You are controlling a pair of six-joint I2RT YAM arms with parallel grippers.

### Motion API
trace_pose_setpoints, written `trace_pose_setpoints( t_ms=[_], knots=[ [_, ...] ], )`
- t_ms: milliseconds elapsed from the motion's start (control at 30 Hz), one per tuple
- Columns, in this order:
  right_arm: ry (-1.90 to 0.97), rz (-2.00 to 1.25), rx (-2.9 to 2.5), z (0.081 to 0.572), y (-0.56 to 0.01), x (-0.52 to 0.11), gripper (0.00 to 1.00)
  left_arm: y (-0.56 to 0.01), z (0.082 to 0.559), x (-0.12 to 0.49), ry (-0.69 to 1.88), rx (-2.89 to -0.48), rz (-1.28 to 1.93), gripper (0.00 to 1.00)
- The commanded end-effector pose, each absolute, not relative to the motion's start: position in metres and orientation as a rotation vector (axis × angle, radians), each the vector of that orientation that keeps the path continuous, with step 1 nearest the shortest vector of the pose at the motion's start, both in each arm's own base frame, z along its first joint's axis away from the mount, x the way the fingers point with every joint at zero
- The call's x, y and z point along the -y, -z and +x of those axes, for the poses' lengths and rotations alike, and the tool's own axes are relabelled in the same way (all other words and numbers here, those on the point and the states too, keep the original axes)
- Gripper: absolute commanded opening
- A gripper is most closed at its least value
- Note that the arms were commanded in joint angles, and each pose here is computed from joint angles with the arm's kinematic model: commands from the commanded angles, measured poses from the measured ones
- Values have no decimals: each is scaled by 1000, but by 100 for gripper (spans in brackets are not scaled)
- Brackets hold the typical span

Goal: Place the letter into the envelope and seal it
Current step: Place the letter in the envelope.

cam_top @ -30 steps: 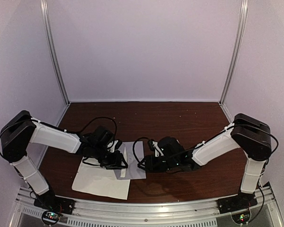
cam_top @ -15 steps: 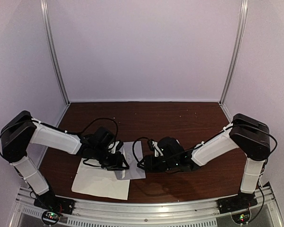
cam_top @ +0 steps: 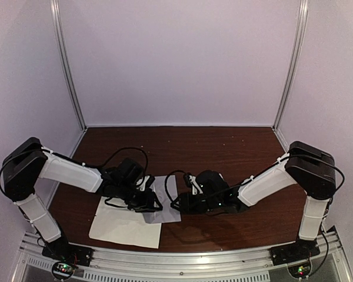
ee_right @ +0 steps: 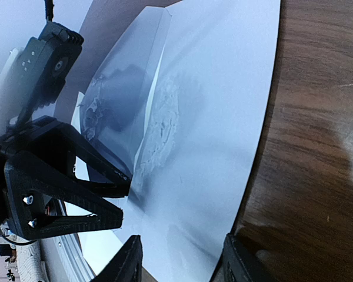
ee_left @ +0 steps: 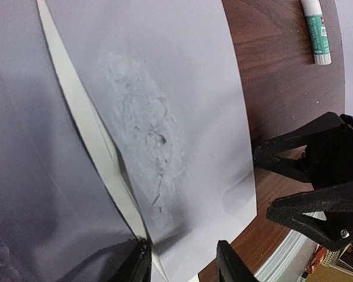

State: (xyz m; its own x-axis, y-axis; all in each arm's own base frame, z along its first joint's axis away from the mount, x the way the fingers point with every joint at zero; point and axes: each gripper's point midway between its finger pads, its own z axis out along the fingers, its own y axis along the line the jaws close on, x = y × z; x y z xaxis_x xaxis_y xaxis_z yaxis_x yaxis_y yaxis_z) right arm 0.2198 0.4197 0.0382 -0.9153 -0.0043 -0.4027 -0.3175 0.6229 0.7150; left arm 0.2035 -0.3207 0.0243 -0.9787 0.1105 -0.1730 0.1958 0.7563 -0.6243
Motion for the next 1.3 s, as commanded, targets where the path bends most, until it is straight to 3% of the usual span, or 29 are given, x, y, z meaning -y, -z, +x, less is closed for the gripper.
trace_pose_setpoints(
  t_ms=[0,300,700,967,1267],
  knots=[
    [-1182,-279,-2533,208,-24,-420,48,-10,195,323,1020,-2858,261,39],
    [-1152,-259,-2524,210,-26,-413,47,-5,195,327,1021,-2867,263,39],
    [-989,-158,-2509,221,-35,-367,48,-15,208,380,1148,-2772,378,39],
    [-900,-91,-2471,233,-49,-331,48,-46,229,396,1128,-2628,386,40],
    [-813,-245,-2346,247,-107,-328,54,-127,258,366,921,-2377,377,67]
  ],
)
